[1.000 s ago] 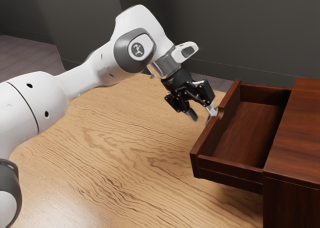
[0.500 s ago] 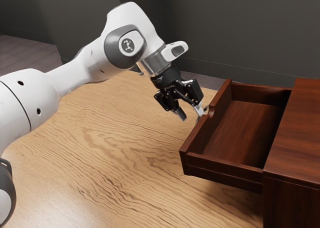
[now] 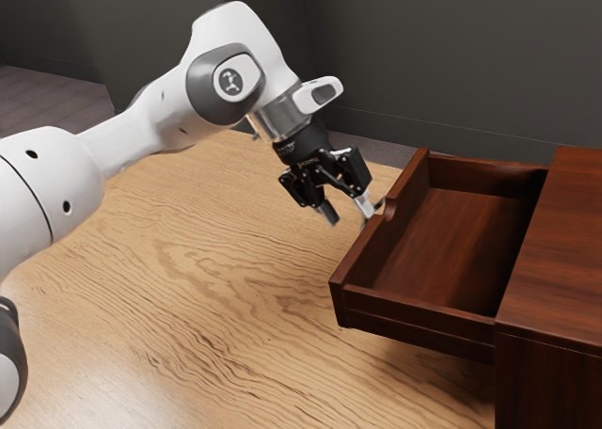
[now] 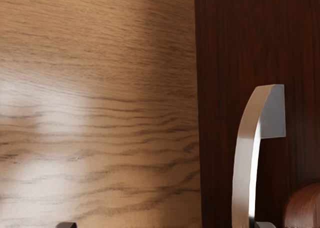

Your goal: Pull the drawer handle with one arm to open the drawer

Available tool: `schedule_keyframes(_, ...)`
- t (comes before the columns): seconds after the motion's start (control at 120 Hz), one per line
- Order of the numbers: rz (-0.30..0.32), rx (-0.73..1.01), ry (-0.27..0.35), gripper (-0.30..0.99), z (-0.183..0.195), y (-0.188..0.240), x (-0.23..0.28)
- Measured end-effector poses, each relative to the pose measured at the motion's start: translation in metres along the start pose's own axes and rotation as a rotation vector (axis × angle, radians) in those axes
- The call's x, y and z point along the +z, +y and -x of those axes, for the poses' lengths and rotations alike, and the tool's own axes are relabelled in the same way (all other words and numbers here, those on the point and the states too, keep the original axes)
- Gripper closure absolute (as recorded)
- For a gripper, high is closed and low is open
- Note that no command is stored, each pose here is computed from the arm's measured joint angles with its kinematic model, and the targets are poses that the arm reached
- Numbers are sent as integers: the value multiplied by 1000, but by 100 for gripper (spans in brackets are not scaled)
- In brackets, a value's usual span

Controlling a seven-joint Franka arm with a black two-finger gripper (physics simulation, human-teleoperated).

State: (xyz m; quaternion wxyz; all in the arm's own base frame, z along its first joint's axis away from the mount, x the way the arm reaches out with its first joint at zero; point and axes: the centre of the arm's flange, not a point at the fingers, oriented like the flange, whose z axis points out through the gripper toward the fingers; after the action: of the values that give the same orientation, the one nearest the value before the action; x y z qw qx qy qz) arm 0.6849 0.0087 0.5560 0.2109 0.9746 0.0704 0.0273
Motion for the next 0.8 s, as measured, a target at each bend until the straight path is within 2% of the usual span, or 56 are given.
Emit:
schedule_keyframes(0.45, -12, 25, 23, 13, 6, 11, -17)
schedule_keyframes(0.583, -103, 50, 84, 8, 34, 27, -62)
schedule_keyframes(0.7, -206, 76, 163, 6, 93, 43, -146)
schedule_keyframes(0.8, -262, 40, 171, 5, 134, 27, -194)
